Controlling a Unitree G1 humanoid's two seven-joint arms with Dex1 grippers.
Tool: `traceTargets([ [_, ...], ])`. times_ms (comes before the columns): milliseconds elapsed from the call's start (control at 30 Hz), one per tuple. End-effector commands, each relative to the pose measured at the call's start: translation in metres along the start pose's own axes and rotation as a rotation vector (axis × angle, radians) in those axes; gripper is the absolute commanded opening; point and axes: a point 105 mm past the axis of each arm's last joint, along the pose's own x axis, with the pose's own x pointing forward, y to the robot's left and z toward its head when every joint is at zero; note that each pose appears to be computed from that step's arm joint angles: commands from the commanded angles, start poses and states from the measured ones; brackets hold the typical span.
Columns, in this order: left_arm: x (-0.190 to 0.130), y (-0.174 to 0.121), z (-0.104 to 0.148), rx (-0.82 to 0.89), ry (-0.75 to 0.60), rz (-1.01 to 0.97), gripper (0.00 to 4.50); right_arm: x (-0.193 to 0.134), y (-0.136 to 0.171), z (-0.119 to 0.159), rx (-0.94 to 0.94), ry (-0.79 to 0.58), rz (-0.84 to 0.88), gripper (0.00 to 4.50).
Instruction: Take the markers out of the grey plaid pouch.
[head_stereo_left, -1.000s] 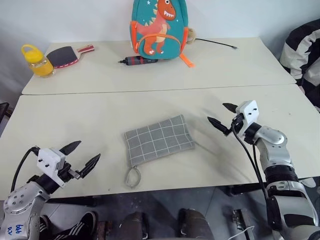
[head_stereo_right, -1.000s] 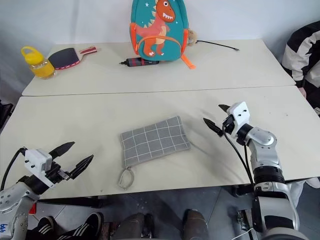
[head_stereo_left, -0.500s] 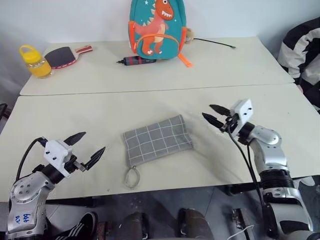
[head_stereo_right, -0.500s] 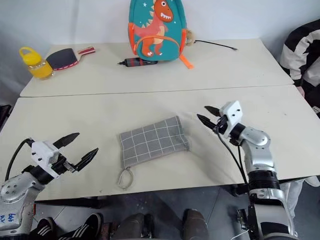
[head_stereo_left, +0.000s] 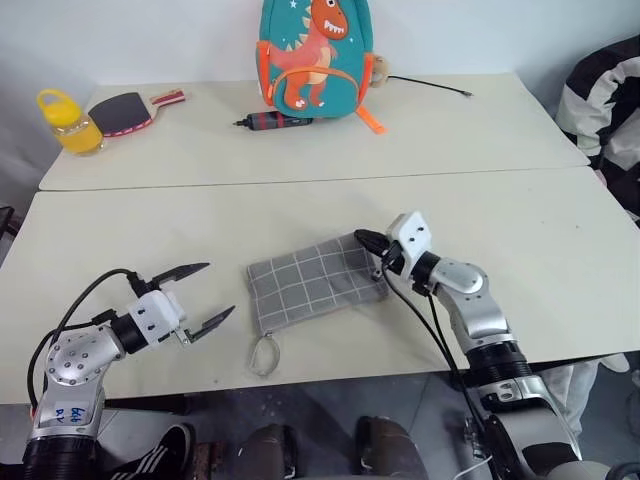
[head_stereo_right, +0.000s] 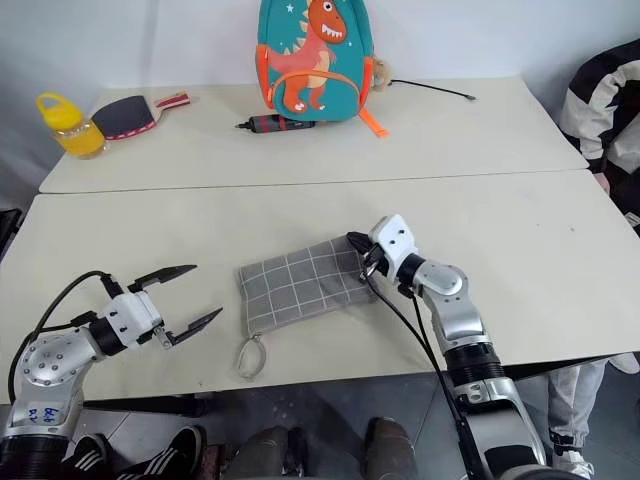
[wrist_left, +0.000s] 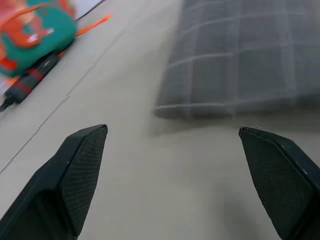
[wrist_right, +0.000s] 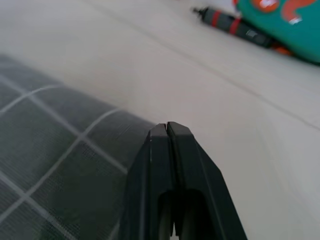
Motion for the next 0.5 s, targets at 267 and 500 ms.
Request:
traceTargets([
  [267, 0.032, -0.002, 0.009, 0.165, -0.062, -0.038, 4.5, 0.0, 0.003, -0.007, -0.04, 0.026, 0.003, 0.04],
  [500, 0.06, -0.005, 0.017, 0.165, -0.132, -0.049, 4.5, -0.001, 0.003, -0.008, -0.044, 0.029, -0.001, 0.04],
])
